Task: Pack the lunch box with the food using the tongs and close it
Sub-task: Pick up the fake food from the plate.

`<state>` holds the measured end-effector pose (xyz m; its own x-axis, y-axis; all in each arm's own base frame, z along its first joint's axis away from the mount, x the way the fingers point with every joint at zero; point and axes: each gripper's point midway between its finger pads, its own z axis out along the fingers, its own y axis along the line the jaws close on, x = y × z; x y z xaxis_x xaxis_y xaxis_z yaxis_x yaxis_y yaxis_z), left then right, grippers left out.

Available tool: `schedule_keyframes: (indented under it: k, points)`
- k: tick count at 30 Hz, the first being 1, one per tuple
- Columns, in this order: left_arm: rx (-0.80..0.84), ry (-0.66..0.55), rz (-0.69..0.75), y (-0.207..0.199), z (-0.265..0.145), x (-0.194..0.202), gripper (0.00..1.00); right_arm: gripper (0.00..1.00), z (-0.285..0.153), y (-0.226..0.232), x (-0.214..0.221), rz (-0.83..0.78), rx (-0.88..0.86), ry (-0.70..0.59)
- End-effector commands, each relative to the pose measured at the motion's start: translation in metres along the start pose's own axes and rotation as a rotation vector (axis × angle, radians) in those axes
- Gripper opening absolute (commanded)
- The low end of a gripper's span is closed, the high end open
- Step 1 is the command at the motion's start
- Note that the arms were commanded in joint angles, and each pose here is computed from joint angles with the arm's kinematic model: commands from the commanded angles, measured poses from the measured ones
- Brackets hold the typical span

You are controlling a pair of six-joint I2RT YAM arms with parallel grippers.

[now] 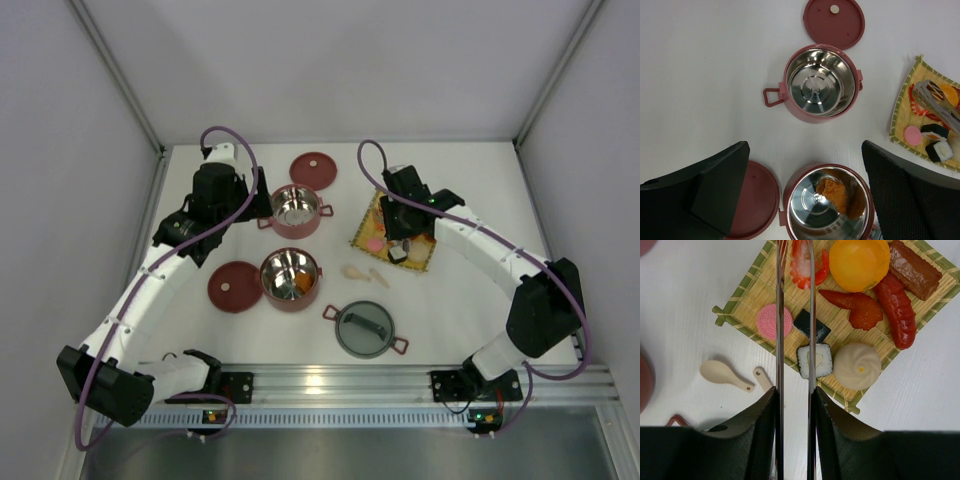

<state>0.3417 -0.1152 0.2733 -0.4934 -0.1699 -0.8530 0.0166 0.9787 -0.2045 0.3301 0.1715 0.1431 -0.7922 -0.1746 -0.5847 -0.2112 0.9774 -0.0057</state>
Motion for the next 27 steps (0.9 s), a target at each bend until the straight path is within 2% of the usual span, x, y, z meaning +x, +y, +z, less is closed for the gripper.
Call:
schedule_keyframes:
  k: [1,19,25,27]
  points:
    - [0.013,-0.02,-0.01,-0.002,-0.005,-0.003,0.99,0.33,-0.004,0.004,0.003,-0.033,-0.008,0.012]
    - [0.007,-0.022,-0.007,-0.001,-0.005,-0.004,0.99,0.32,0.013,0.005,0.012,-0.056,0.005,0.056]
    - [0.008,-0.02,-0.007,-0.001,-0.005,-0.003,0.99,0.19,0.003,0.0,0.005,-0.051,0.02,0.027]
    - [0.008,-0.02,-0.01,-0.001,-0.005,-0.003,0.99,0.17,-0.003,0.0,-0.001,-0.046,0.02,0.008]
